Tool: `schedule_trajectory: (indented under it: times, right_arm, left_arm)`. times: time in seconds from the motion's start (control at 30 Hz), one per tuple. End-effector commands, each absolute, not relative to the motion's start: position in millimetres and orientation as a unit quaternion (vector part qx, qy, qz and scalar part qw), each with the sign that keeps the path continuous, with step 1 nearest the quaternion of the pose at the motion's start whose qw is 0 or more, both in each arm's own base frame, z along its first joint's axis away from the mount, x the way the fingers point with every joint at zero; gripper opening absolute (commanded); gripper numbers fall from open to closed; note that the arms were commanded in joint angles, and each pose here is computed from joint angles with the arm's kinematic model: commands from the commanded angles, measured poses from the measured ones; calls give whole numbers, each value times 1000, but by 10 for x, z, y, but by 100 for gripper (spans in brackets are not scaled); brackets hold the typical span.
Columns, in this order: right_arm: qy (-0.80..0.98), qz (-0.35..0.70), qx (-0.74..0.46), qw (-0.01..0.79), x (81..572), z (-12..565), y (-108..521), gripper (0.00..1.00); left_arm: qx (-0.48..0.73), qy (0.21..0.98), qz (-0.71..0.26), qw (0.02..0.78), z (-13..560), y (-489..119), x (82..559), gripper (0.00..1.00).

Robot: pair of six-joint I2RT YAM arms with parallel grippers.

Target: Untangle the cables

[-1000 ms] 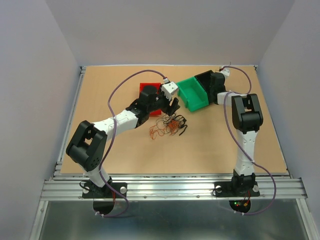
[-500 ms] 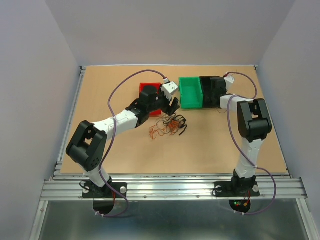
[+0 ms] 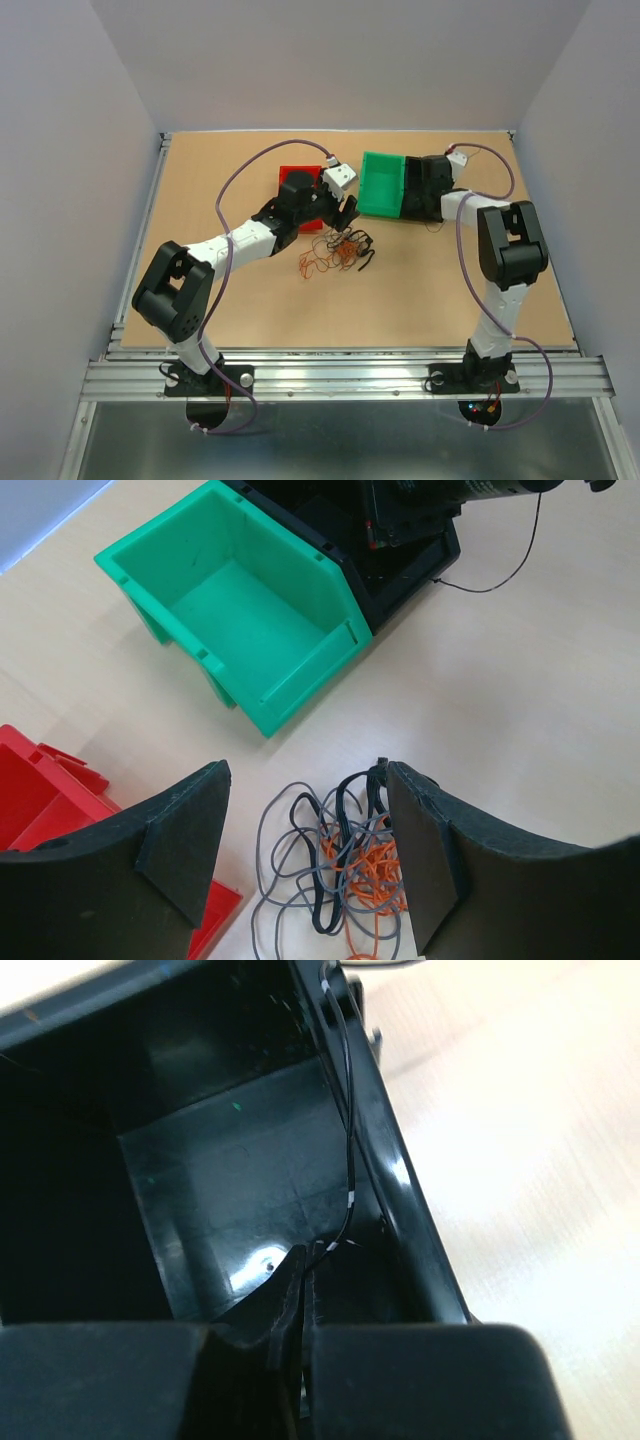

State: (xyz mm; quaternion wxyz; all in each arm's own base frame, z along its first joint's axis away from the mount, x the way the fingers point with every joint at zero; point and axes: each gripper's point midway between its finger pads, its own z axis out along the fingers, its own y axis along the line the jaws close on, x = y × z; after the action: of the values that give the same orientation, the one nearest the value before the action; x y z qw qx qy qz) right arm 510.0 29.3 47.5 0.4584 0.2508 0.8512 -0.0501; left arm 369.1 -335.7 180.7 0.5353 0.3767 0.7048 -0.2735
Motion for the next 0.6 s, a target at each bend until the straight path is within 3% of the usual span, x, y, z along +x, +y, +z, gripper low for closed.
schedule_trajectory:
  times: [0.0, 0.57]
  right_arm:
    - [819, -30, 241, 520, 5329, 1184, 370, 1]
    - [831, -6, 154, 535, 5184, 1449, 919, 1]
  left_arm:
    - [377, 682, -273, 564, 2060, -3371, 3722, 75]
    - [379, 681, -275, 563, 2068, -3377, 3712, 75]
